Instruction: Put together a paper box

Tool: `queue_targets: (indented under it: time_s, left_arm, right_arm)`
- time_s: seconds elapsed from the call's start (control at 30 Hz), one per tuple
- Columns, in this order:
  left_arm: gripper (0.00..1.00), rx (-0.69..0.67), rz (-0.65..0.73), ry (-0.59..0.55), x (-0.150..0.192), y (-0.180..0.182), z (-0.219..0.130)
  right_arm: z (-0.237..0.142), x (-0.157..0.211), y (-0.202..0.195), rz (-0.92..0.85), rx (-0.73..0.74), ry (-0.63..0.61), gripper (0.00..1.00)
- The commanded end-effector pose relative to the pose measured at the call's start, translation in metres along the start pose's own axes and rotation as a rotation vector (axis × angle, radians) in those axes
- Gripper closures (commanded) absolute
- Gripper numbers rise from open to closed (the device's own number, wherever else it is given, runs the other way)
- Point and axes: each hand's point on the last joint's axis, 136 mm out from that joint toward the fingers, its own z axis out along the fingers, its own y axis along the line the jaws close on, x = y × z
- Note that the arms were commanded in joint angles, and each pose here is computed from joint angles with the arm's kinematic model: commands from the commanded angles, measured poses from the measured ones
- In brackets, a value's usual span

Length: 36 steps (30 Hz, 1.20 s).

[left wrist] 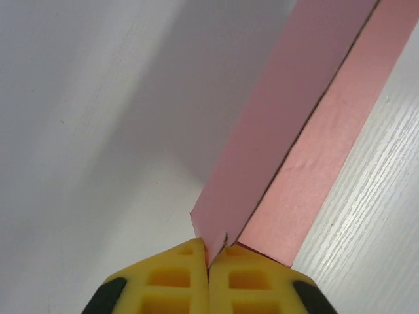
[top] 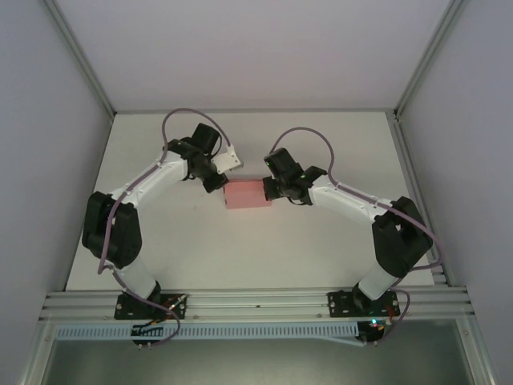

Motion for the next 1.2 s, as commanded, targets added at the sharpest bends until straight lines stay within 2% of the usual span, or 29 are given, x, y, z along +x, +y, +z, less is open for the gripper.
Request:
queue_targets:
  time_s: [0.0,0.13,0.3,0.47,0.67,0.83,1.0,1.17]
  left_arm:
    - [1.0,0.008,-0.066,-0.089,-0.029,-0.001,-0.008]
    - [1.0,0.005,-0.193,-0.13,-0.042,0.0,-0.005]
    - [1.0,0.097,-0.513,-0.151,-0.061,-0.004,-0.004]
    - [1.0,0.129,-0.64,-0.109,-0.06,-0.009,-0.012]
    - [1.0,0.16,-0.734,-0.028,-0.055,-0.013,-0.015]
    - [1.0,0.231,-0.817,0.021,-0.056,-0.016,-0.017]
    - [1.0,0.258,-0.823,0.076,-0.052,-0.019,-0.01]
    - [1.0,0.06,-0.768,0.157,-0.022,-0.014,0.012]
  right_arm:
    - [-0.002,0.01,0.0,0.027,0.012,0.032,1.0]
    - [0.004,0.018,-0.001,0.052,0.039,0.031,1.0]
    - [0.002,0.021,-0.003,0.047,0.158,-0.013,1.0]
    - [-0.001,0.019,-0.006,0.039,0.203,-0.045,1.0]
    - [0.005,0.024,-0.001,0.042,0.173,-0.037,1.0]
    - [0.009,0.034,-0.009,0.028,0.214,-0.012,1.0]
    - [0.009,0.037,-0.008,0.021,0.209,-0.017,1.0]
    - [0.01,0.033,-0.005,0.02,0.189,-0.057,1.0]
